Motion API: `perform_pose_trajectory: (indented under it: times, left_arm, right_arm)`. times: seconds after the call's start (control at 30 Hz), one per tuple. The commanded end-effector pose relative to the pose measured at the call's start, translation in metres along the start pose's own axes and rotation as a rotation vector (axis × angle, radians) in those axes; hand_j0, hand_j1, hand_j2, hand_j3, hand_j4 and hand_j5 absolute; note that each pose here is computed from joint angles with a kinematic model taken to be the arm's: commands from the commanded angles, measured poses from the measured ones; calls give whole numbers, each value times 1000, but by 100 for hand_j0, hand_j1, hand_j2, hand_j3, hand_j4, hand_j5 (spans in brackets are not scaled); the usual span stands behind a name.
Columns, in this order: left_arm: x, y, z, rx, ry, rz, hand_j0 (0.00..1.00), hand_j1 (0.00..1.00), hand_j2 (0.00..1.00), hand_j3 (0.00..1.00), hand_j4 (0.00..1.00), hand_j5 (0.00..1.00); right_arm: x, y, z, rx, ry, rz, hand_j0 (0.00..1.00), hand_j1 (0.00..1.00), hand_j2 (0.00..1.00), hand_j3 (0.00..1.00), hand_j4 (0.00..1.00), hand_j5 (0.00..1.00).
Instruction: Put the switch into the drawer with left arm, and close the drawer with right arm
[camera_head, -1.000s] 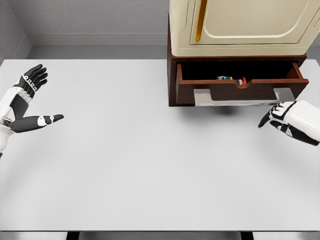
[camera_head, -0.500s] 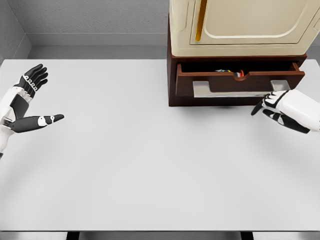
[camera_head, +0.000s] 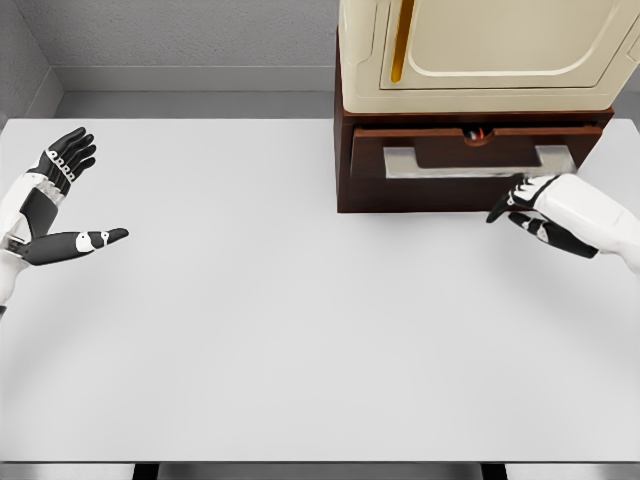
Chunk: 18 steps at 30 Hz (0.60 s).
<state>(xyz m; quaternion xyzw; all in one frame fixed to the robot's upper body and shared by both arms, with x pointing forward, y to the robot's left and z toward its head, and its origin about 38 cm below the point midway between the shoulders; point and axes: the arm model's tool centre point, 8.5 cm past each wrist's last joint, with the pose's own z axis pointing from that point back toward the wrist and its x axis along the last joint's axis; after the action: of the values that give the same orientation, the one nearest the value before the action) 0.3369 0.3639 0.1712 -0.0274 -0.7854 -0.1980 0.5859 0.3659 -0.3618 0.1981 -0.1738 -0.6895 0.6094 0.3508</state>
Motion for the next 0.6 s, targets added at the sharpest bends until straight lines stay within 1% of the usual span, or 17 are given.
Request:
perform_pose_trajectory:
  times: [0.0, 0.1, 0.2, 0.3, 0.4, 0.43, 0.57]
  left_arm:
    - [0, 0, 0, 1, -3, 5, 100, 100, 100, 100, 100, 100]
    - [1, 1, -1, -1, -4, 3, 100, 100, 100, 100, 100, 100]
    - [1, 1, -2, 0, -5, 3, 100, 100, 100, 100, 100, 100]
    - [0, 2, -1, 1, -2, 2, 100, 100, 100, 100, 100, 100]
    - [0, 1, -1, 2, -4, 4, 100, 100, 100, 100, 100, 100]
    - [0, 2, -1, 3, -4, 4, 100, 100, 100, 100, 100, 100]
    - [-1, 2, -1, 4, -3, 6, 100, 100, 100, 100, 100, 100]
  right_arm:
    - [-2, 5, 0, -3, 6, -18, 49, 49, 49, 49, 49, 49]
    - [-5, 3, -4, -16, 12, -18, 49, 49, 49, 49, 49, 49]
    - [-8, 7, -12, -4, 8, -23, 49, 49, 49, 49, 49, 49]
    - [-10, 5, -16, -17, 10, -25, 49, 49, 49, 49, 49, 49]
    - [-12, 7, -18, -9, 11, -27, 49, 49, 49, 49, 49, 49]
    - [-12, 7, -22, -16, 7, -31, 49, 49, 49, 49, 49, 49]
    - [-13, 3, -19, -13, 11, -22, 50, 50, 50, 50, 50, 50]
